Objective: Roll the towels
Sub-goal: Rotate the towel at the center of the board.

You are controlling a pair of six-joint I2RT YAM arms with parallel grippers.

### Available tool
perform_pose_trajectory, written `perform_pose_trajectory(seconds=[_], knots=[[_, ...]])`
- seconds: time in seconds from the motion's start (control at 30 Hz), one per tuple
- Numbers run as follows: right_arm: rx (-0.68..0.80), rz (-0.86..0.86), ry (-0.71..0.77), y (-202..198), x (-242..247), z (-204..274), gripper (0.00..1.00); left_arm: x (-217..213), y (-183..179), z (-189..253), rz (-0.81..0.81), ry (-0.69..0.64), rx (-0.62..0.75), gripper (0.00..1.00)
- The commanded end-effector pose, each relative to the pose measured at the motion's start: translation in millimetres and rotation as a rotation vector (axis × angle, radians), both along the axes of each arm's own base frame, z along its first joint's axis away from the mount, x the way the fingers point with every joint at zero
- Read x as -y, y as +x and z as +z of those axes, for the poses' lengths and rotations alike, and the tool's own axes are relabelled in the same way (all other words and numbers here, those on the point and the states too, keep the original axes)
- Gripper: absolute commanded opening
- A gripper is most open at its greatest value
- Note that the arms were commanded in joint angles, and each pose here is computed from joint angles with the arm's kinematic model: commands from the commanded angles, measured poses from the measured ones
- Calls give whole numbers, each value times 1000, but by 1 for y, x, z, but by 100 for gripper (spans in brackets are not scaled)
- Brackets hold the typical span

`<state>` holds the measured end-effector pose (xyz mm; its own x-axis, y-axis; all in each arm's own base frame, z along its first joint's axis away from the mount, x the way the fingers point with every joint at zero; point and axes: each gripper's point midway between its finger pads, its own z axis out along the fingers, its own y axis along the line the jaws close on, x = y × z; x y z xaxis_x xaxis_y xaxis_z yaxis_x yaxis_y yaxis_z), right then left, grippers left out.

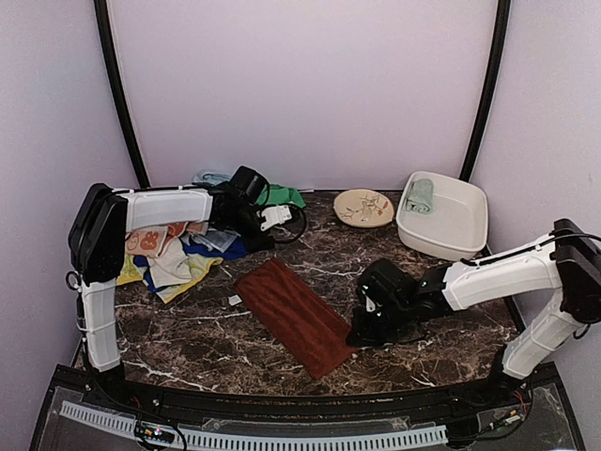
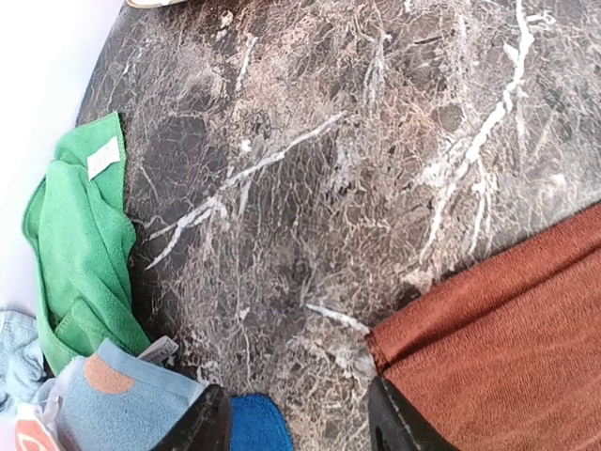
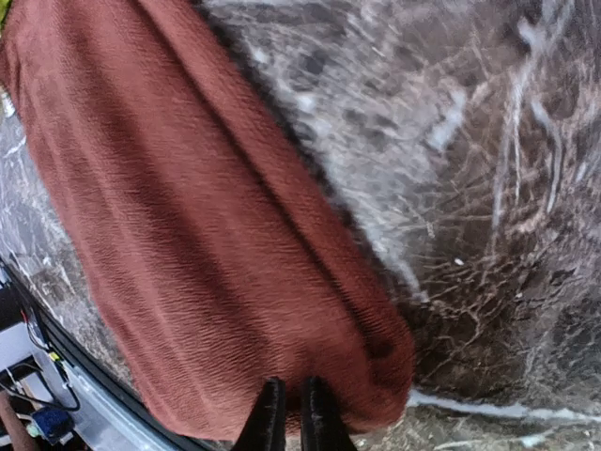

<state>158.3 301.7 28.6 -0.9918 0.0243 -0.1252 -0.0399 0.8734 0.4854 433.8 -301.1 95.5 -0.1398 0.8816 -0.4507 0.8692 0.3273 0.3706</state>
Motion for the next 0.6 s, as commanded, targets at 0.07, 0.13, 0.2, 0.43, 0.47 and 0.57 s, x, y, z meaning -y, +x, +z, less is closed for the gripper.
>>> perform_pose_trajectory(seconds=[0.07, 0.13, 0.2, 0.43, 0.47, 0.57], knots=[[125, 156, -19, 41, -26, 63, 19, -52, 5, 72, 140, -91, 60, 58], [144, 231, -35, 57, -43, 68, 22, -79, 6, 95, 210, -145, 61, 66], [165, 316, -5, 73, -71, 72, 24, -112, 7, 117, 291, -203, 76, 83], [127, 571, 142, 109, -181, 36, 24, -214, -18, 158, 486, -280, 170, 99], [123, 583, 147, 114, -190, 30, 24, -222, -27, 167, 488, -284, 200, 99], [109, 586, 188, 125, -212, 14, 23, -232, -47, 164, 468, -257, 218, 99]])
